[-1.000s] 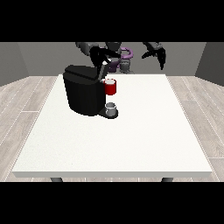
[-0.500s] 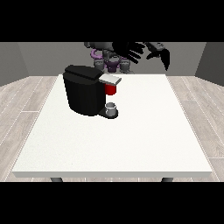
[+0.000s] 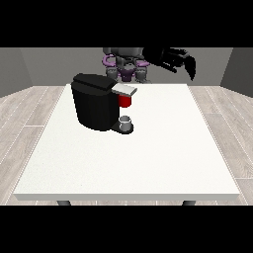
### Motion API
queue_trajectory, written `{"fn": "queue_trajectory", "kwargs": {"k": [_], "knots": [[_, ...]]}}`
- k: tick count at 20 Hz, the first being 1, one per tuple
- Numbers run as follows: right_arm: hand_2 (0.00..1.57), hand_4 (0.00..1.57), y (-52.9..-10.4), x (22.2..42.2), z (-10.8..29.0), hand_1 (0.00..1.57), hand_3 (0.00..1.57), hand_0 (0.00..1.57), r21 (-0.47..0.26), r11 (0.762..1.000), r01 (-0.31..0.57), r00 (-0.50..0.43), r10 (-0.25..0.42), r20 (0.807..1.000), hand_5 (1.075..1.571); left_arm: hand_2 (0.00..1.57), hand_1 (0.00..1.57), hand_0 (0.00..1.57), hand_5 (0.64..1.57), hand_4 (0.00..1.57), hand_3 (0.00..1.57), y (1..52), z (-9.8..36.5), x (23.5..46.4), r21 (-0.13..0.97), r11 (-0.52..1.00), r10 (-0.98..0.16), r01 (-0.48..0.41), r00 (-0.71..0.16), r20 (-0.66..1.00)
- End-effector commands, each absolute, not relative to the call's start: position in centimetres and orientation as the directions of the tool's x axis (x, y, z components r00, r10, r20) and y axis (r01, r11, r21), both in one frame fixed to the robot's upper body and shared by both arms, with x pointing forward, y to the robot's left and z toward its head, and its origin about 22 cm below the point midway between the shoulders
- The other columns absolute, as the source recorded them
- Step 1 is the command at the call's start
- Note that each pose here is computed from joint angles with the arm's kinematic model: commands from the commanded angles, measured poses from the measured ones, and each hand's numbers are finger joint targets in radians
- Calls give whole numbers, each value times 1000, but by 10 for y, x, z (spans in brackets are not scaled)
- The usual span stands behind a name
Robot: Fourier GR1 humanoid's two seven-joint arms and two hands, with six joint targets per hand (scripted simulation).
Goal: Insert the coffee pod into the coffee machine and close the lid
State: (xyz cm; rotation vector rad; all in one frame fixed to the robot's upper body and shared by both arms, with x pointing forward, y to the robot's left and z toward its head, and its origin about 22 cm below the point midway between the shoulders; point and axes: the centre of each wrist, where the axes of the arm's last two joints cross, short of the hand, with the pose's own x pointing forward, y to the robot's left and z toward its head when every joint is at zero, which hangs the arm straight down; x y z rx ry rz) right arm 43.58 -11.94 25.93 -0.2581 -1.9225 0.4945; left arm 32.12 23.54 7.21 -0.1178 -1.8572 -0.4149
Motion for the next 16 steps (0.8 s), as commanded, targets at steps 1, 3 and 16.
{"fn": "queue_trajectory", "kwargs": {"k": [1,3,16], "knots": [[0,0,-118,439,283,0,0,0,-464,885,-40,-408,409,816,1571,0,0,0,1571,395,0,247,83,323,234,927,-121,293,-357,926],[0,0,-126,442,300,0,0,0,-468,883,-24,-436,412,800,1571,0,0,0,1571,418,0,228,78,322,225,929,-107,295,-369,923],[0,0,-105,446,295,0,0,0,-406,911,-67,-481,327,813,1571,0,0,0,1571,297,0,234,89,328,224,927,-93,299,-395,914]]}}
